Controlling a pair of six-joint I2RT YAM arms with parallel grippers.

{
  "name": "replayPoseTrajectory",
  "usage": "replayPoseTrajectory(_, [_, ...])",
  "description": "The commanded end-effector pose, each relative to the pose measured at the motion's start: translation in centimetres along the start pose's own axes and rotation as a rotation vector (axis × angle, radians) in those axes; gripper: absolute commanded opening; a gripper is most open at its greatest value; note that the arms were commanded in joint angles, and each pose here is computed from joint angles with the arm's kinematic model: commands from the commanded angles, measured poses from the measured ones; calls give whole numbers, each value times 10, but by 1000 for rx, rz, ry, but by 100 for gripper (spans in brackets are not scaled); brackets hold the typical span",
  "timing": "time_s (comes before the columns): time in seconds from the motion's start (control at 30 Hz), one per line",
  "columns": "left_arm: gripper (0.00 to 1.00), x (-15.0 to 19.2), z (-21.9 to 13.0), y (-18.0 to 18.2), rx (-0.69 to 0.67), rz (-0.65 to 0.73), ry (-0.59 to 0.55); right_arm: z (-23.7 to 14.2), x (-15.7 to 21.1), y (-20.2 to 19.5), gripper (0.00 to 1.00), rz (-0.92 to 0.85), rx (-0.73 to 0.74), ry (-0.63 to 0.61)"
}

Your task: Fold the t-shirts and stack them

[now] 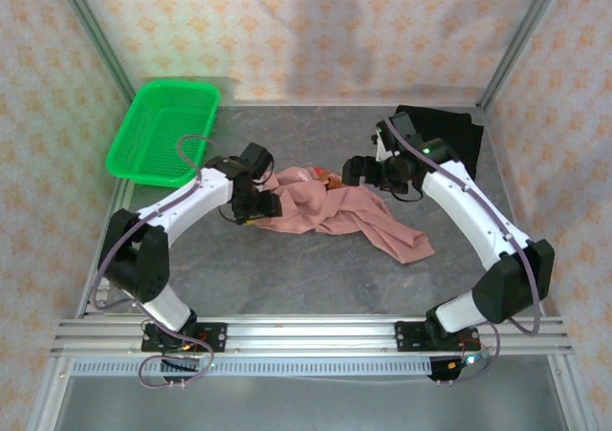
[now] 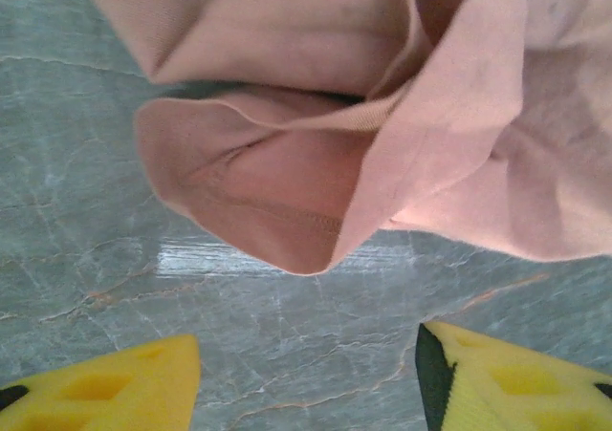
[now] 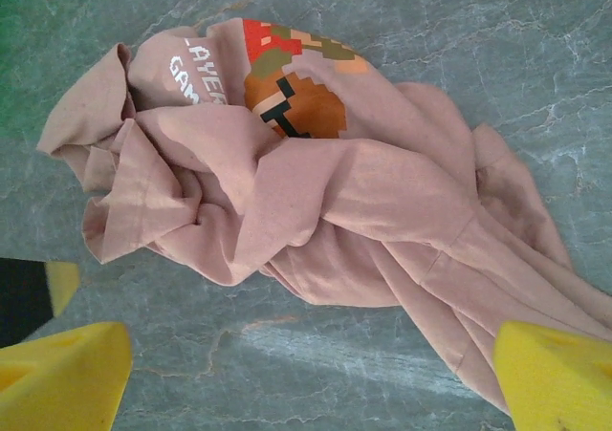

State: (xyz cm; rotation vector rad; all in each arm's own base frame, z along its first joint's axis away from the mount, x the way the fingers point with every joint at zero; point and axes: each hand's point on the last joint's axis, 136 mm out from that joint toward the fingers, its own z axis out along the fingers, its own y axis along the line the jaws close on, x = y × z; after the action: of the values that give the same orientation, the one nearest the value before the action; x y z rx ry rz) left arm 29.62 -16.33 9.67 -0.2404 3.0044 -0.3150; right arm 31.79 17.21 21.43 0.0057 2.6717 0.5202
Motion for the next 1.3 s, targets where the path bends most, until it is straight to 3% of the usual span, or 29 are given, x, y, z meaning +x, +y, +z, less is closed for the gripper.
replayPoseTrajectory(0.0, [60,1,0,10,-89,97,9,-14,-12,2,97,22,-24,-97])
replayPoseTrajectory(0.33, [53,-17,29,19,-215,163,-7,-11,-4,-9,98,48,0,-110])
replayPoseTrajectory(0.5, [46,-30,47,12,-208,174,-18,-4,2,-14,99,59,8,-102])
replayPoseTrajectory(0.57, [38,-33,53,14,-228,182,-17,-1,5,-20,99,65,31,-96])
replayPoseTrajectory(0.67, [14,-38,53,9,-220,185,-22,6,14,-34,99,78,88,-69])
replayPoseTrajectory(0.73, [1,-39,45,9,-216,181,-32,11,21,-47,99,93,144,-46])
replayPoseTrajectory(0.77, [0,-40,38,10,-216,174,-47,13,25,-53,99,102,168,-34])
replayPoseTrajectory(1.27, [0,-24,-66,35,30,-92,-256,64,61,-96,97,223,261,86])
